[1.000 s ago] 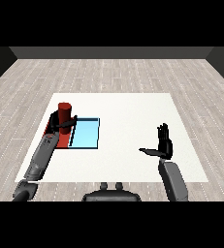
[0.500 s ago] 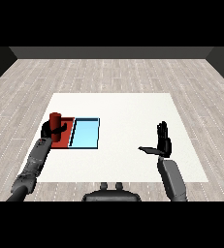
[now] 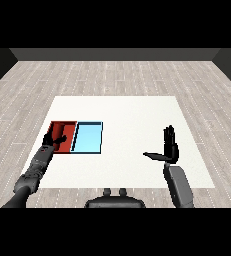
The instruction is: Pick the red can and put it in the red box
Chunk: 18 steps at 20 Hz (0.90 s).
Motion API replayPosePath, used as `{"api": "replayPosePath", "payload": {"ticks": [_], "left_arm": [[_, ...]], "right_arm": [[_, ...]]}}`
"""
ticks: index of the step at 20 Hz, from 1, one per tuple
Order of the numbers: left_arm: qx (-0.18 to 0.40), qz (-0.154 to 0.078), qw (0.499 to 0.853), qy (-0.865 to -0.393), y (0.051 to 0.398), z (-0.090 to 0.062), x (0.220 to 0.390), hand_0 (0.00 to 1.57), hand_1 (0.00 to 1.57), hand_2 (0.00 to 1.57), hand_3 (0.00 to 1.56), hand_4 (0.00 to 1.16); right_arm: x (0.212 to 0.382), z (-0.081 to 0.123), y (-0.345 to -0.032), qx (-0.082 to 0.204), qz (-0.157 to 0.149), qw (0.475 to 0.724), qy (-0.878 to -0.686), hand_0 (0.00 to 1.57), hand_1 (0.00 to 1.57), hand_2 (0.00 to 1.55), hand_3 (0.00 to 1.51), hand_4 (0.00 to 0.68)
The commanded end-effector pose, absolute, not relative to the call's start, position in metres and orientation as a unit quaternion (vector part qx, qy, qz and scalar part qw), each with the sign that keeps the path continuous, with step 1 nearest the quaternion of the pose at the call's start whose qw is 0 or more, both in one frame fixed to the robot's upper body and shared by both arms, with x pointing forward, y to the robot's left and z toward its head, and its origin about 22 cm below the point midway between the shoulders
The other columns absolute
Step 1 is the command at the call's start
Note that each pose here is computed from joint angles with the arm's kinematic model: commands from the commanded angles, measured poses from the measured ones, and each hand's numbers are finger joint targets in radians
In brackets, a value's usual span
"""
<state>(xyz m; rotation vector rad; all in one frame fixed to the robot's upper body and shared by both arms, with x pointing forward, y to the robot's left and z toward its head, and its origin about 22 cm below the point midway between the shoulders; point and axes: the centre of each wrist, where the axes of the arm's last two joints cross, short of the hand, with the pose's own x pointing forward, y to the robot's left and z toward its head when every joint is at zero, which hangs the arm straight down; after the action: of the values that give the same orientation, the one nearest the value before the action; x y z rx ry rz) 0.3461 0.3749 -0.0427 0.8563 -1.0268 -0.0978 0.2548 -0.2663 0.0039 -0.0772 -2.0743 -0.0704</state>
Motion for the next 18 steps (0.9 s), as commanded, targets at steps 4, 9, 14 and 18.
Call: {"api": "replayPosePath", "payload": {"ticks": [4,9,14,18], "left_arm": [[0.384,-0.130,0.810,-0.424,0.385,-0.038,0.346,0.00,0.00,0.00,0.00,0.65],[0.401,-0.164,0.818,-0.380,0.387,-0.034,0.349,0.00,0.00,0.00,0.00,0.00],[0.398,-0.100,0.828,-0.383,0.376,-0.037,0.352,0.00,0.00,0.00,0.00,0.00],[0.391,0.009,0.755,-0.527,0.375,-0.035,0.353,0.00,0.00,0.00,0.00,0.00]], "right_arm": [[0.248,0.009,-0.273,-0.023,-0.028,0.496,-0.867,0.00,0.00,0.00,0.00,0.000],[0.257,0.027,-0.260,0.001,-0.026,0.490,-0.871,0.00,0.00,0.00,0.00,0.000],[0.254,0.019,-0.251,-0.009,-0.035,0.480,-0.876,0.00,0.00,0.00,0.00,0.000],[0.241,0.015,-0.278,-0.004,-0.024,0.476,-0.879,0.00,0.00,0.00,0.00,0.000]]}}
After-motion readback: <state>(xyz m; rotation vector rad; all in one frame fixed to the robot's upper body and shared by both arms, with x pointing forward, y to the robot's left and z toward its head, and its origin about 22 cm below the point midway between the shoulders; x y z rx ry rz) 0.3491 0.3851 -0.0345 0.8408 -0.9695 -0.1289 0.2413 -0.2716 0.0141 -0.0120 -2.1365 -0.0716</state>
